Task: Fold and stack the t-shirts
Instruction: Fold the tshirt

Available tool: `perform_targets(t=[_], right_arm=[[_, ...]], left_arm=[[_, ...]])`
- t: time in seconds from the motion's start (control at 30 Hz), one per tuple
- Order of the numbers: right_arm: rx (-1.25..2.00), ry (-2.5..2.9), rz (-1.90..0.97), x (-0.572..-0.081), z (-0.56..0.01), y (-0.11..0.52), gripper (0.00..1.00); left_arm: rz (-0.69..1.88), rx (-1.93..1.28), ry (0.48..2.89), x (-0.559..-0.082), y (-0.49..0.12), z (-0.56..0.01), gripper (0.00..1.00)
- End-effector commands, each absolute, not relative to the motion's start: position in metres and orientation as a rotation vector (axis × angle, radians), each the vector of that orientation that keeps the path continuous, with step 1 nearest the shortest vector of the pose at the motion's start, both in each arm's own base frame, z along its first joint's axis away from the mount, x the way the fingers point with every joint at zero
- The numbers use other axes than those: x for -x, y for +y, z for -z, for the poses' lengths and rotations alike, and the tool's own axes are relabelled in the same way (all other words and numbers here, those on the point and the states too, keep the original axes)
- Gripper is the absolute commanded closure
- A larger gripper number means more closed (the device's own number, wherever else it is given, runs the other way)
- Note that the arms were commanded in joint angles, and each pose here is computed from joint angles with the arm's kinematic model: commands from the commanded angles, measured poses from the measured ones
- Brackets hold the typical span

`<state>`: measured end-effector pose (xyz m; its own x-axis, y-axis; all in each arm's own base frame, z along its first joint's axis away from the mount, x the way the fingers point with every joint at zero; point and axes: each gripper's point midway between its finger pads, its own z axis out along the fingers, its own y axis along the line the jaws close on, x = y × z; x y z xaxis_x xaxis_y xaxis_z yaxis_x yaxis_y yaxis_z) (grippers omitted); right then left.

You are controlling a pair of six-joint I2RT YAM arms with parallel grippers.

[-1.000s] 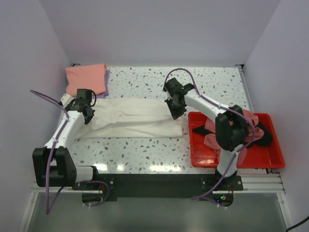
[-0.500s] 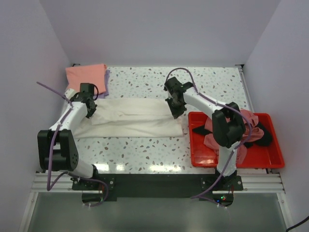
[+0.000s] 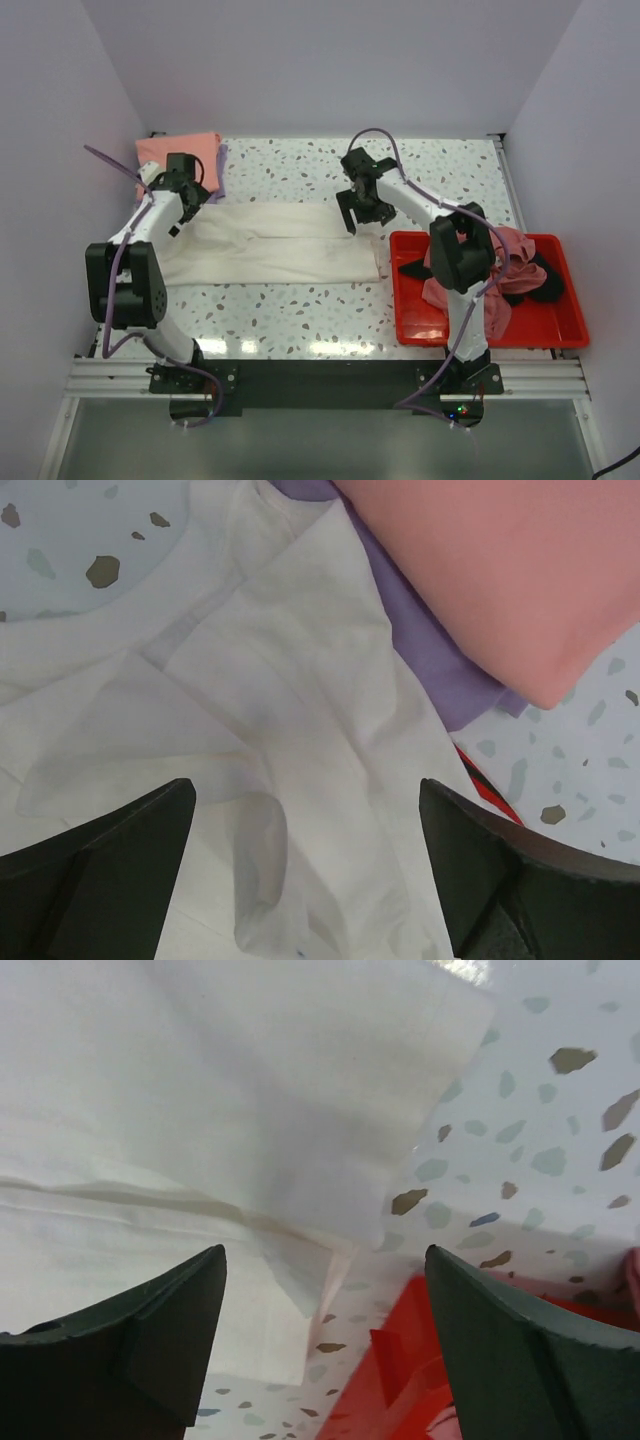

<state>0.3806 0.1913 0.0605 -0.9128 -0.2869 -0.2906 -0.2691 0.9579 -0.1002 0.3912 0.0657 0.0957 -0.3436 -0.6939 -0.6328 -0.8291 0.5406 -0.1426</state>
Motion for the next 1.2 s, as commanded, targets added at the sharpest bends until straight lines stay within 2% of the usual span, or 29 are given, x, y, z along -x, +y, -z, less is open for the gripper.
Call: perform_targets(t=[0.0, 0.03, 0.2, 0.4, 0.53, 0.8, 1.0, 1.17], right_arm=[[0.370, 2.705, 0.108, -0.397, -0.102, 0.187, 0.13], [0.373, 2.700, 0.090, -0.395, -0.104, 0.187, 0.01], [0.414, 2.636, -0.132, -0.383, -0.129, 0.208, 0.01], [0.568, 2.605, -0.400, -0.344, -0.125, 0.246, 0.01], [0.689, 2.608, -0.408, -0.320, -0.110, 0.261, 0.01], [0.697, 2.631, -0.366, -0.319, -0.100, 0.259, 0.01], [0.695, 2.629, -0.361, -0.319, -0.100, 0.259, 0.01], [0.692, 2.643, -0.349, -0.320, -0.096, 0.258, 0.01]], left_arm=[[-0.189, 1.170, 2.042, -0.408, 0.069, -0.135, 0.00], [-0.172, 1.154, 2.038, -0.402, 0.067, -0.141, 0.00], [-0.098, 1.139, 2.024, -0.375, 0.057, -0.152, 0.00], [-0.054, 1.166, 2.065, -0.334, 0.047, -0.124, 0.00], [0.061, 1.075, 2.075, -0.328, 0.032, -0.112, 0.00], [0.248, 0.944, 2.098, -0.354, 0.006, -0.079, 0.00], [0.302, 0.835, 2.024, -0.406, 0.002, -0.097, 0.00], [0.275, 0.783, 2.040, -0.426, -0.003, -0.099, 0.00]])
